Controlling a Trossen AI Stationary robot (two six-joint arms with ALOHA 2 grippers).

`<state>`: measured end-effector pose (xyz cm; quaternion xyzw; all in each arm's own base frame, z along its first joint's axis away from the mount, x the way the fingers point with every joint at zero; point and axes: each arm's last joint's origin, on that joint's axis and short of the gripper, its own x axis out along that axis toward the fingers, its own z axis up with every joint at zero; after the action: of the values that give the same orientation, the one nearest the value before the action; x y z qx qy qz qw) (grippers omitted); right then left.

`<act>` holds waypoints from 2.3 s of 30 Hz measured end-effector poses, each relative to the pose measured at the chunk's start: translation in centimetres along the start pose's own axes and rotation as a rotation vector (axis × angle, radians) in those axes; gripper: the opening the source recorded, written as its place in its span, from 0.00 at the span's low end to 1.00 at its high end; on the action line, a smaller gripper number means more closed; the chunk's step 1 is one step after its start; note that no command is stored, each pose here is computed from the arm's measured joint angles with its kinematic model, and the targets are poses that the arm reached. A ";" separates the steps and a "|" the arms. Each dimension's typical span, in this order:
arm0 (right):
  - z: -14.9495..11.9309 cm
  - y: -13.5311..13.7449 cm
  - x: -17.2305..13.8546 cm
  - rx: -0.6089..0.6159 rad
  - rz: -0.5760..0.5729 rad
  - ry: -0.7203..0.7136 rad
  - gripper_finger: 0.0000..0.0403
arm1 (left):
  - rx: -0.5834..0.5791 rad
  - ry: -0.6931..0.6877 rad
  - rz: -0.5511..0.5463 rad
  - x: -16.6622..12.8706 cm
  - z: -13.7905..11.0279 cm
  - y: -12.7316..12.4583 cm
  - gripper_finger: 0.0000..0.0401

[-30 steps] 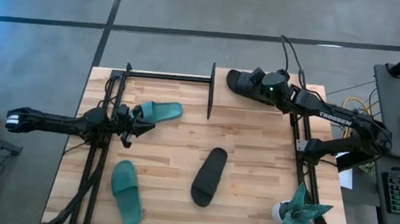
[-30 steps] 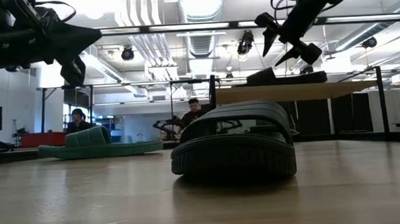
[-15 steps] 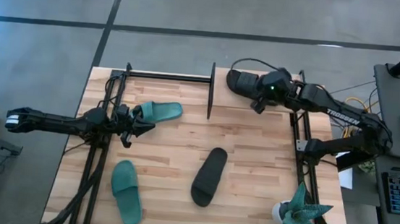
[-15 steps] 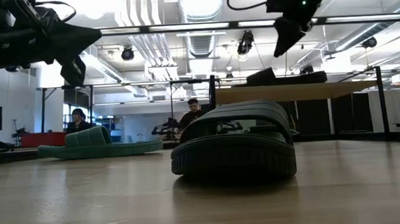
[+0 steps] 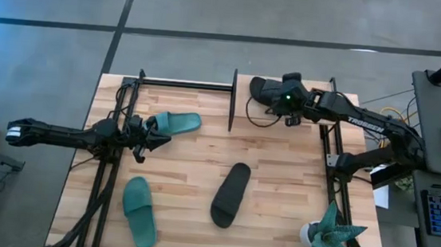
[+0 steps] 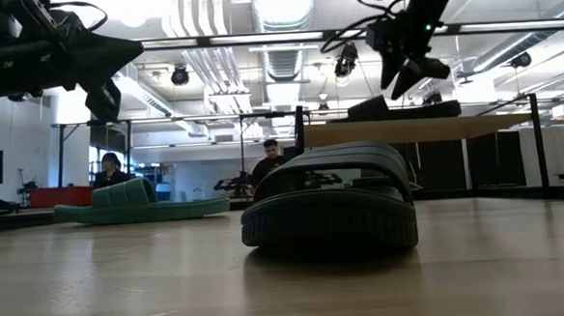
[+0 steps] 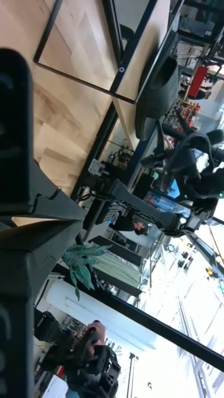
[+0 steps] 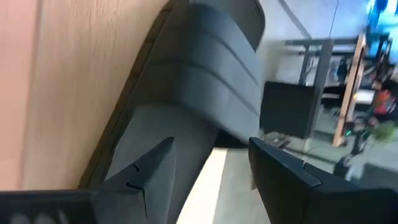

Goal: Pick and place slides into the shelf
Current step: Put the right black slipper on the shelf, then put the black slipper on the shelf

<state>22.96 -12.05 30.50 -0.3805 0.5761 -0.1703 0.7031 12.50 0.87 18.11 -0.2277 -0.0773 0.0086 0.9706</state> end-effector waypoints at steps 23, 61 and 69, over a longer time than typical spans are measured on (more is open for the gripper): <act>1.6 -0.4 2.8 0.345 -0.175 0.172 0.04 | 0.000 0.002 0.001 0.0 0.0 0.0 0.00; 4.3 -3.1 2.5 0.904 0.048 0.364 0.41 | 0.001 0.004 0.001 0.0 0.0 0.0 0.00; 3.8 -3.3 1.4 0.910 0.082 0.342 0.48 | 0.002 0.003 0.001 0.0 0.0 0.0 0.00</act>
<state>27.58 -13.90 32.16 0.0217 0.5649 -0.4370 0.6995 12.50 0.87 18.07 -0.2266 -0.0754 0.0090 0.9710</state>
